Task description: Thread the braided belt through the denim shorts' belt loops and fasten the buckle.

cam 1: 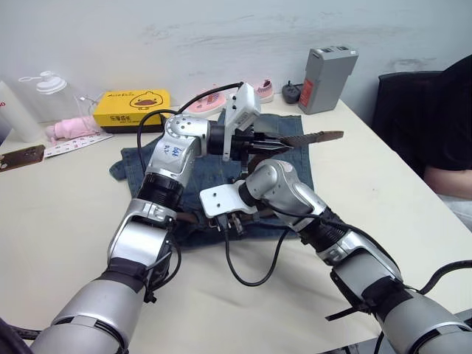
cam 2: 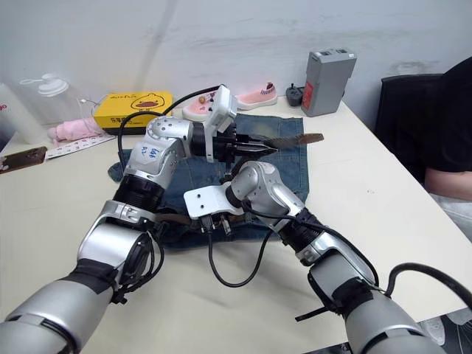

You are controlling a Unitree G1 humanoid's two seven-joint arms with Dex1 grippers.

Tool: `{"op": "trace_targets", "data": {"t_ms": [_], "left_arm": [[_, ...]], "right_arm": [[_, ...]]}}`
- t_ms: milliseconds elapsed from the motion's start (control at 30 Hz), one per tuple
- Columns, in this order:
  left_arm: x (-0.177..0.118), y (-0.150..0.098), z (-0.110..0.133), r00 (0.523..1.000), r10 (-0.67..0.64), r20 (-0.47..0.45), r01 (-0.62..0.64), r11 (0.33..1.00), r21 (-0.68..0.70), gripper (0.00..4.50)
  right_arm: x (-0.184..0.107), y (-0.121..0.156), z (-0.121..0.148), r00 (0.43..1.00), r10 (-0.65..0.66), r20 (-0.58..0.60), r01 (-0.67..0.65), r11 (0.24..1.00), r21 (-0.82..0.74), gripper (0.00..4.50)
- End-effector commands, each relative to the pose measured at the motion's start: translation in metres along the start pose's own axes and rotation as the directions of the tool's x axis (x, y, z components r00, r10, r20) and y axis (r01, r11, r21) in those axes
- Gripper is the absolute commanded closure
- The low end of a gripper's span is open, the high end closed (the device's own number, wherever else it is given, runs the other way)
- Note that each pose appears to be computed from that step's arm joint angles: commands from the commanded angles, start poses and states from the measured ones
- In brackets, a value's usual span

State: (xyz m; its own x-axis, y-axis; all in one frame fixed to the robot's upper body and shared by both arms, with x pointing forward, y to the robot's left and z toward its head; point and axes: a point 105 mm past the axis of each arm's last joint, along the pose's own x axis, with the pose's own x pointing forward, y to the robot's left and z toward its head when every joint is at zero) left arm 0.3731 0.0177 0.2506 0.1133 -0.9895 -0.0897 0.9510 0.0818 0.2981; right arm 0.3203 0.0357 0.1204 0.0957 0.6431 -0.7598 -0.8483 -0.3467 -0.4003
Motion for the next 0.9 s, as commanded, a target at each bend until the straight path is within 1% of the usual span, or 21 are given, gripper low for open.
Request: {"op": "trace_targets", "data": {"t_ms": [33,100,167,233,333,433,567,600,700,733,767,800,833,900], "left_arm": [[-0.042,0.015,0.035,0.979,0.189,0.075,-0.2,0.959,0.198,4.5],[-0.08,0.013,0.003,0.95,0.308,-0.041,-0.291,0.928,0.233,4.5],[-0.105,0.003,-0.023,0.912,0.388,-0.131,-0.345,0.9,0.265,4.5],[-0.122,-0.011,-0.044,0.876,0.44,-0.197,-0.373,0.878,0.3,4.5],[-0.137,-0.037,-0.066,0.848,0.457,-0.268,-0.369,0.872,0.322,4.5],[-0.14,-0.053,-0.072,0.841,0.444,-0.309,-0.338,0.878,0.34,4.5],[-0.14,-0.059,-0.07,0.835,0.45,-0.318,-0.332,0.871,0.361,4.5],[-0.14,-0.06,-0.069,0.833,0.457,-0.313,-0.341,0.868,0.36,4.5],[-0.143,-0.06,-0.068,0.826,0.473,-0.306,-0.361,0.861,0.358,4.5],[-0.143,-0.06,-0.067,0.824,0.478,-0.304,-0.367,0.859,0.356,4.5],[-0.144,-0.06,-0.067,0.822,0.482,-0.303,-0.372,0.858,0.355,4.5],[-0.144,-0.058,-0.065,0.822,0.487,-0.295,-0.382,0.856,0.348,4.5],[-0.144,-0.058,-0.064,0.822,0.49,-0.289,-0.389,0.855,0.342,4.5],[-0.145,-0.056,-0.062,0.823,0.49,-0.287,-0.391,0.856,0.339,4.5]], "right_arm": [[0.045,0.062,-0.025,0.98,0.191,0.05,-0.197,0.962,0.189,4.42],[0.027,0.049,-0.015,0.988,0.071,0.134,-0.102,0.966,0.237,4.42],[0.011,0.039,-0.011,0.984,-0.037,0.172,-0.013,0.96,0.278,4.42],[-0.003,0.032,-0.008,0.972,-0.133,0.193,0.065,0.943,0.326,4.42],[-0.022,0.025,-0.001,0.946,-0.244,0.212,0.148,0.91,0.387,4.42],[-0.033,0.02,0.007,0.922,-0.315,0.227,0.197,0.883,0.425,4.42],[-0.042,0.018,0.011,0.9,-0.374,0.222,0.246,0.859,0.449,4.42],[-0.047,0.016,0.013,0.887,-0.403,0.224,0.27,0.848,0.457,4.42],[-0.065,0.011,0.021,0.839,-0.485,0.247,0.324,0.81,0.489,3.57],[-0.072,0.012,0.023,0.824,-0.505,0.255,0.337,0.801,0.495,3.37],[-0.077,0.013,0.025,0.815,-0.518,0.261,0.346,0.795,0.498,2.79],[-0.084,0.018,0.026,0.803,-0.533,0.268,0.368,0.796,0.481,2.68],[-0.087,0.022,0.026,0.796,-0.541,0.271,0.381,0.796,0.469,2.07],[-0.088,0.036,0.022,0.808,-0.538,0.24,0.424,0.814,0.398,1.12]]}}
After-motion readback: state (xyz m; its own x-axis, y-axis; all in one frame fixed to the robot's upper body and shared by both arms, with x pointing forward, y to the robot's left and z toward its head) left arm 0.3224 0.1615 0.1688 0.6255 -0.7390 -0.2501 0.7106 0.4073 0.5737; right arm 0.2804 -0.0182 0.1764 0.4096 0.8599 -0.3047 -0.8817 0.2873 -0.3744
